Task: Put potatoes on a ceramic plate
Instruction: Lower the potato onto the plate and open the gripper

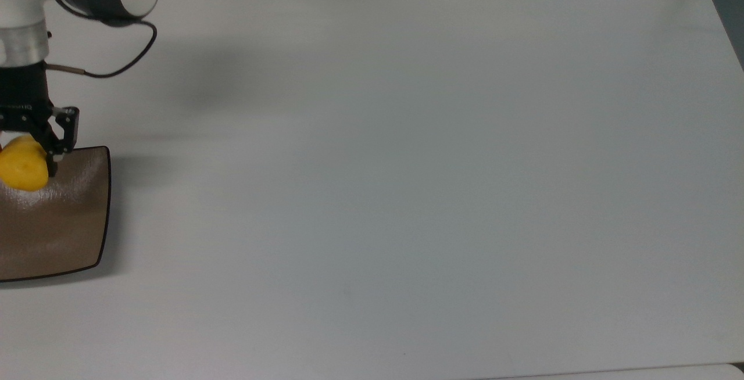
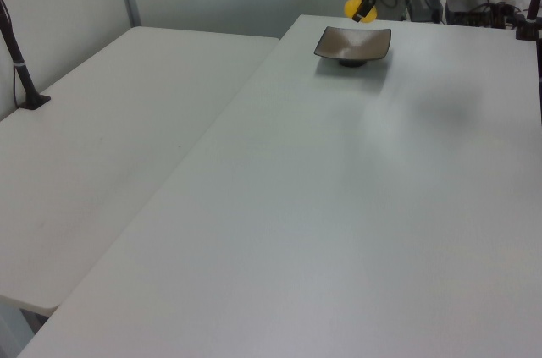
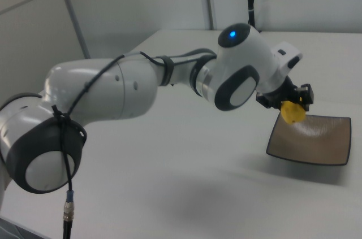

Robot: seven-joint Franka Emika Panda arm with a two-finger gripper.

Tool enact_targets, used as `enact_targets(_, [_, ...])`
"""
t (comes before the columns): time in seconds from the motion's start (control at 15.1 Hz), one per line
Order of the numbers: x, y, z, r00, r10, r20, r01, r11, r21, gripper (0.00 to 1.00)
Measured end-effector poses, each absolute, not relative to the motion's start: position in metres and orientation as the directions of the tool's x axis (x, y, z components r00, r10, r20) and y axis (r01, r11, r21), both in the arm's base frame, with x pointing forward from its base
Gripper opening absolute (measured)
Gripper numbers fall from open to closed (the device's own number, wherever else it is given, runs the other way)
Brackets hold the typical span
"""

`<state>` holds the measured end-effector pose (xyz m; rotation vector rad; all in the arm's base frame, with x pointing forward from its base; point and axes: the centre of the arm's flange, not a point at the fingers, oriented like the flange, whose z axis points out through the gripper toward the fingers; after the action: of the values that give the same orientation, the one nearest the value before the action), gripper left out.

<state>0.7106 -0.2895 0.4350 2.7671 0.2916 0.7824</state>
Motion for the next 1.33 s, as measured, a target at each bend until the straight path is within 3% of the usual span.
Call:
enact_targets(0.8, [0.721, -0.312, 0.348, 0.809, 0.261, 0.527, 0.072, -0.933, 0.352, 0.66])
enact_targets(1.0, [0.721, -0.312, 0.346, 0.809, 0.261, 0.526, 0.072, -0.933, 0.352, 0.85])
enact_targets(1.06, [0.721, -0.312, 0.346, 0.809, 0.261, 0.527, 0.072, -0.933, 0.352, 0.85])
enact_targets(1.2, [0.721, -0.312, 0.347, 0.808, 0.261, 0.527, 0.071, -0.933, 0.353, 1.00])
enact_targets(1.33, [0.722, -0.311, 0.350, 0.805, 0.263, 0.531, 0.070, -0.932, 0.355, 1.00])
